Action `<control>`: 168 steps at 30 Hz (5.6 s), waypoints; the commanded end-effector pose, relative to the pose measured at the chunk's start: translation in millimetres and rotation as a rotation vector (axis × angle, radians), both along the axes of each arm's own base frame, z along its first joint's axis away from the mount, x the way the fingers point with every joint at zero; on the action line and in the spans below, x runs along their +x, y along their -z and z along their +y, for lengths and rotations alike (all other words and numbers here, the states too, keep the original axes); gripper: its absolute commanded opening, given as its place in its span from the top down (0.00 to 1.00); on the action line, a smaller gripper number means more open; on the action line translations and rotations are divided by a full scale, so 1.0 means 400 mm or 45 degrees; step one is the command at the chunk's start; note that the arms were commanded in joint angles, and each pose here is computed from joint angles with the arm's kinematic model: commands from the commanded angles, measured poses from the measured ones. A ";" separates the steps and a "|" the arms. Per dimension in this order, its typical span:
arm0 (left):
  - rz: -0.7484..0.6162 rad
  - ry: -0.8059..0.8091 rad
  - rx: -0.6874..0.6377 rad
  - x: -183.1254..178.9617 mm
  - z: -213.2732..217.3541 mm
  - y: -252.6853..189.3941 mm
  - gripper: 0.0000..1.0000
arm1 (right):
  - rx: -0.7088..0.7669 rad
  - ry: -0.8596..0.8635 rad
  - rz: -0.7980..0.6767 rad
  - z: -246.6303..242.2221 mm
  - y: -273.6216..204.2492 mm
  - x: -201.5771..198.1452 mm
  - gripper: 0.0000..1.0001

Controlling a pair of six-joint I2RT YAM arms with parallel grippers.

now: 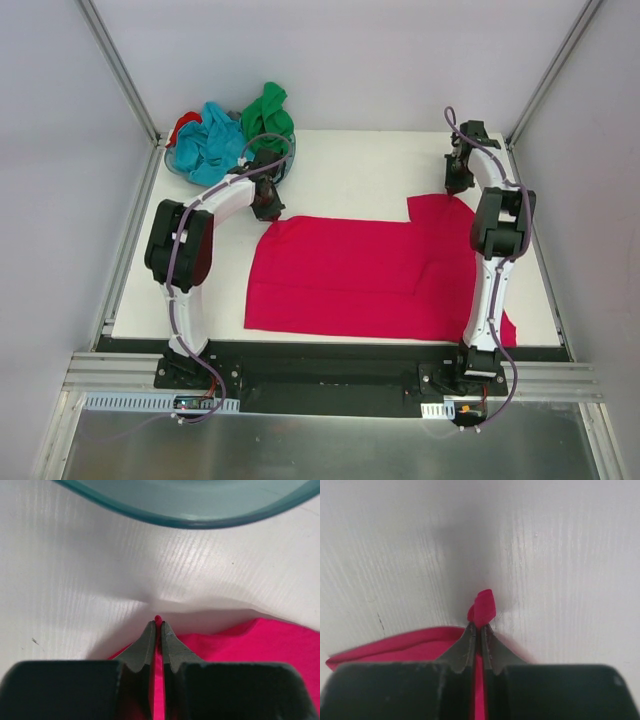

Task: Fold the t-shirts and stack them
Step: Grap the side of the flattened tshirt furthest away from the robot with both arms, then fold the other side of the tshirt into a rectangle, then rotate the tshirt 60 degrees

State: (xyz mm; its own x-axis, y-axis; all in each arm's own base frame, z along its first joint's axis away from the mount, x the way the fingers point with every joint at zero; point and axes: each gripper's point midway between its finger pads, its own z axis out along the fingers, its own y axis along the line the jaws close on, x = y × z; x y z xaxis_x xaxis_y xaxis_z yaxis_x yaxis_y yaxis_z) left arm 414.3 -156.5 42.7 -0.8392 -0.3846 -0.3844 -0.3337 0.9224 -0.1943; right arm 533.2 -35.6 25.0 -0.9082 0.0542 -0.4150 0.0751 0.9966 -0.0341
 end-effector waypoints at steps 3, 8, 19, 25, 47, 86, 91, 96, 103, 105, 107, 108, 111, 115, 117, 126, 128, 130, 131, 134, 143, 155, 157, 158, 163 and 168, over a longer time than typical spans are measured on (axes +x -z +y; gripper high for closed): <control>-0.084 0.035 -0.018 -0.017 -0.011 -0.091 1.00 | 0.070 -0.036 -0.155 0.035 -0.142 -0.018 0.99; -0.095 0.050 -0.010 -0.051 -0.009 -0.106 1.00 | 0.098 -0.037 -0.277 0.051 -0.225 -0.101 0.99; -0.109 0.085 0.029 -0.165 0.007 -0.123 1.00 | 0.092 0.059 -0.300 0.051 -0.265 -0.351 0.99; -0.121 0.062 0.047 -0.220 0.037 -0.126 1.00 | 0.008 0.150 -0.385 0.018 -0.315 -0.467 0.99; -0.115 0.073 0.035 -0.356 0.071 -0.104 1.00 | -0.106 0.387 -0.473 -0.037 -0.346 -0.747 0.98; -0.110 0.249 -0.119 -0.354 -0.061 -0.143 0.01 | 0.530 0.190 -0.478 0.188 -0.325 -0.693 0.04; -0.012 0.241 -0.060 -0.357 -0.054 -0.066 0.01 | 0.440 0.206 -0.292 0.160 -0.251 -0.632 0.04; 0.097 0.212 -0.037 -0.377 -0.047 0.002 0.01 | 0.385 0.234 -0.139 0.140 -0.156 -0.595 0.04; 0.161 0.166 0.025 -0.400 -0.013 0.052 0.01 | 0.464 0.216 0.004 0.174 -0.068 -0.627 0.04; 0.172 0.163 0.020 -0.405 -0.014 0.056 0.01 | 0.489 0.223 0.051 0.184 -0.045 -0.660 0.04; 0.175 0.162 0.023 -0.406 -0.012 0.058 0.01 | 0.555 0.236 0.089 0.208 -0.037 -0.693 0.04; 0.176 0.158 0.029 -0.408 -0.009 0.060 0.01 | 0.591 0.232 0.111 0.222 -0.037 -0.711 0.04; 0.171 0.153 0.043 -0.408 -0.002 0.062 0.01 | 0.665 0.219 0.148 0.250 -0.049 -0.765 0.04; 0.172 0.145 0.048 -0.410 0.001 0.063 0.01 | 0.755 0.194 0.136 0.283 -0.096 -0.827 0.04; 0.166 0.147 0.048 -0.407 0.000 0.061 0.01 | 0.795 0.186 0.154 0.298 -0.108 -0.869 0.04; 0.104 0.137 0.093 -0.404 0.027 0.037 0.01 | 0.897 0.193 0.267 0.343 -0.162 -1.047 0.04; 0.088 0.139 0.092 -0.400 0.028 0.026 0.01 | 0.882 0.140 0.181 0.339 -0.197 -1.041 0.04; 0.077 0.140 0.087 -0.399 0.027 0.019 0.01 | 0.850 0.124 0.090 0.328 -0.227 -1.021 0.04; 0.070 0.142 0.085 -0.398 0.027 0.014 0.01 | 0.828 0.155 0.059 0.319 -0.231 -1.010 0.04; 0.061 0.145 0.082 -0.402 0.030 0.010 0.01 | 0.792 0.286 0.050 0.299 -0.213 -0.986 0.04; 0.106 0.163 0.121 -0.423 0.046 0.041 0.01 | 0.735 0.508 0.137 0.265 -0.066 -0.891 0.04; 0.227 0.176 -0.099 -0.549 -0.039 0.069 0.01 | 0.745 0.490 0.233 0.209 0.011 -0.599 0.04; 0.225 0.199 -0.136 -0.573 -0.067 0.057 0.01 | 0.792 0.430 0.231 0.211 0.008 -0.508 0.04; 0.236 0.235 -0.178 -0.592 -0.093 0.049 0.01 | 0.797 0.415 0.223 0.203 0.010 -0.453 0.04; 0.235 0.336 -0.222 -0.630 -0.168 0.057 0.01 | 0.828 0.231 0.190 0.225 -0.019 -0.213 0.04; 0.243 0.450 -0.209 -0.640 -0.242 0.055 0.01 | 0.577 -0.073 0.260 0.266 -0.022 -0.071 0.04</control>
State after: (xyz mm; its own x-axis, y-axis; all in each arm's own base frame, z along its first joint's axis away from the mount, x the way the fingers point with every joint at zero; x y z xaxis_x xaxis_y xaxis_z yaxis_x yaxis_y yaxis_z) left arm 169.5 -233.8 27.9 -0.9654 -0.1411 -0.2191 -0.0670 0.9469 -0.3145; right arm 479.1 62.1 46.4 -0.9197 0.3811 -0.0947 0.2734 0.7945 0.5422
